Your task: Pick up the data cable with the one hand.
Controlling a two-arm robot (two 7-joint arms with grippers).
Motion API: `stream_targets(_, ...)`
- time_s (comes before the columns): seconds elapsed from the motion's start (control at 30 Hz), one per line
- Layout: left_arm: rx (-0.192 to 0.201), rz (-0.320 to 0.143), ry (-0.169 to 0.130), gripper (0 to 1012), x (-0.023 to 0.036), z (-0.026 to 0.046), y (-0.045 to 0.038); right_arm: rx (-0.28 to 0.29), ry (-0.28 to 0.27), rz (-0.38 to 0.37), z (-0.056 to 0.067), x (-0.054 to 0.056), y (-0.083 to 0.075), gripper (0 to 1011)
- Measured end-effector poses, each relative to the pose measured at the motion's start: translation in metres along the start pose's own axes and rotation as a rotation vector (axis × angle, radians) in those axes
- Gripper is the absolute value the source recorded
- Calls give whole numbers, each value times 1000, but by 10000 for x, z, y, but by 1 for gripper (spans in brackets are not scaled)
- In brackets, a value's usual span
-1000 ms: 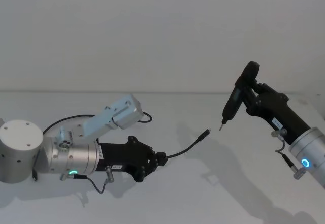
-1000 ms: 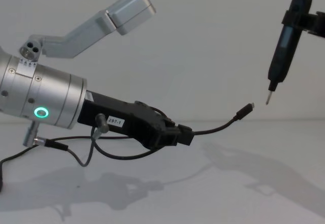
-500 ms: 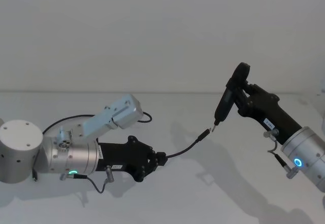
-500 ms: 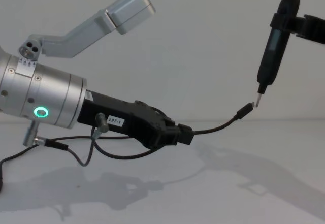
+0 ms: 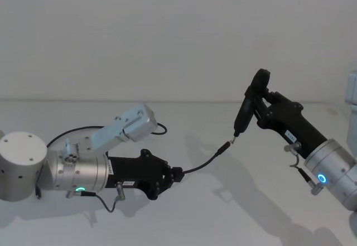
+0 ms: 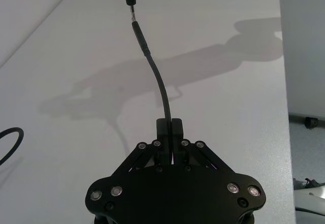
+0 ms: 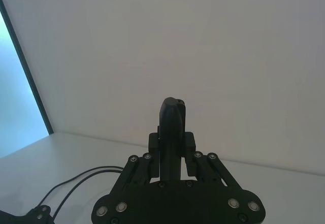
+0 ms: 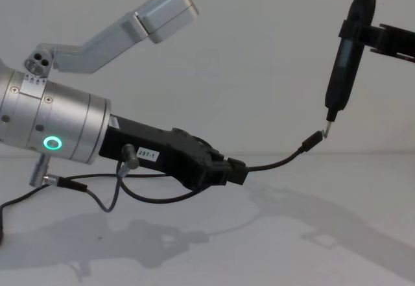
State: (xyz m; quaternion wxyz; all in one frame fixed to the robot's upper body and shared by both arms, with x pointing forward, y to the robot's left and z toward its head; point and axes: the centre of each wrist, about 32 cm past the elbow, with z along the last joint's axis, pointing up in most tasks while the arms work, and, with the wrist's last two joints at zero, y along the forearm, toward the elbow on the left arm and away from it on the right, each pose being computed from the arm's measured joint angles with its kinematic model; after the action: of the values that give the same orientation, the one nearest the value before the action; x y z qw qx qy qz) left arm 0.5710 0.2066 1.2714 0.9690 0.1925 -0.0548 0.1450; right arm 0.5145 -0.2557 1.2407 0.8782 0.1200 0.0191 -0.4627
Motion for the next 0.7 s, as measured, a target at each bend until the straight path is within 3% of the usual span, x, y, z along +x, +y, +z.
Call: stream_targets(0.7, 0, 0, 0, 38, 0, 0, 0, -10, -15, 12, -19, 0, 22, 279)
